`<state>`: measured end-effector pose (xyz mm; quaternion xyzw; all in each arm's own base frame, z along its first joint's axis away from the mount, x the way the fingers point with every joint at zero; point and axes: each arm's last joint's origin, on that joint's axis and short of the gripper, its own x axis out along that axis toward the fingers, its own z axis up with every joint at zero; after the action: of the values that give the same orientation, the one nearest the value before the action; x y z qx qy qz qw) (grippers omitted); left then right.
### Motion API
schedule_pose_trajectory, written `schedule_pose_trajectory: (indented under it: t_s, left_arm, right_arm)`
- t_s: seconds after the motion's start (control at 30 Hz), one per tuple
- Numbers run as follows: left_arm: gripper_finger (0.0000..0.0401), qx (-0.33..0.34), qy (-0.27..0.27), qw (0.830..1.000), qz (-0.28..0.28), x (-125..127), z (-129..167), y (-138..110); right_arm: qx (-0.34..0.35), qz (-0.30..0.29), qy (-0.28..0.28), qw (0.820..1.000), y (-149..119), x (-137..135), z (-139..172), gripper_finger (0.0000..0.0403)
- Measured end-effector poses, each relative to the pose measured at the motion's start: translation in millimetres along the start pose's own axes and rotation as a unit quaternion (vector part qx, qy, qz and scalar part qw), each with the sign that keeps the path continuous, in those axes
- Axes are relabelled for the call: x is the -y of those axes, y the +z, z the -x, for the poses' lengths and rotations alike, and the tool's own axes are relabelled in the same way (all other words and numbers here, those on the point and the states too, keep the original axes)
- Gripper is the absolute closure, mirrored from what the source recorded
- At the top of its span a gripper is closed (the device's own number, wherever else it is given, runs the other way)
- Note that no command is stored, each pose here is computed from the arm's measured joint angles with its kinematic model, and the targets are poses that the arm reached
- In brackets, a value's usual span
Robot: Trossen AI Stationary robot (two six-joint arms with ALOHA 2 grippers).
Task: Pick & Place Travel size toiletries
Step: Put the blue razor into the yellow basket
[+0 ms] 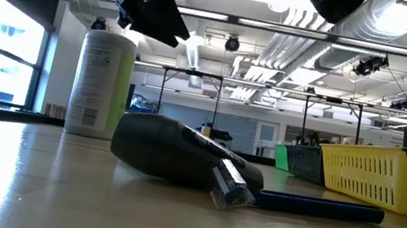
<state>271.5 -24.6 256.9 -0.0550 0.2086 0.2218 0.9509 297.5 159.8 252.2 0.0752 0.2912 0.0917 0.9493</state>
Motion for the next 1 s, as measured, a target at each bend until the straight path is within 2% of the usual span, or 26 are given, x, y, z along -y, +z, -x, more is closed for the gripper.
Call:
schedule_pose_trajectory:
  t_s: [0.17,0.3,0.47,0.8,0.9,1.0]
  left_arm:
    - [0.0166,0.0,0.0,1.0,0.0,-0.1,0.1,-0.1]
    - [0.0166,-0.001,0.001,1.0,0.0,-0.2,0.1,-0.4]
    - [0.0166,-0.003,0.002,1.0,-0.001,-0.4,0.1,-0.9]
    - [0.0166,-0.003,0.002,1.0,-0.002,-0.5,0.1,-0.9]
    - [0.0166,-0.003,0.003,1.0,-0.002,-0.5,0.1,-0.9]
    - [0.0166,-0.003,0.003,1.0,-0.002,-0.5,0.1,-0.8]
  right_arm:
    - [-0.083,0.008,0.001,0.997,-9.0,-9.9,-29.0,0.0401]
    - [-0.154,0.021,-0.006,0.988,-31.4,-12.2,-48.4,0.0401]
    - [-0.225,0.039,-0.029,0.973,-55.7,-12.5,-57.4,0.0401]
    - [-0.231,0.005,-0.034,0.972,-58.3,-7.9,-64.3,0.0396]
    - [-0.23,-0.003,-0.039,0.972,-57.2,-5.1,-65.1,0.0372]
    - [-0.226,-0.001,-0.051,0.973,-57.7,-2.5,-67.3,0.0328]
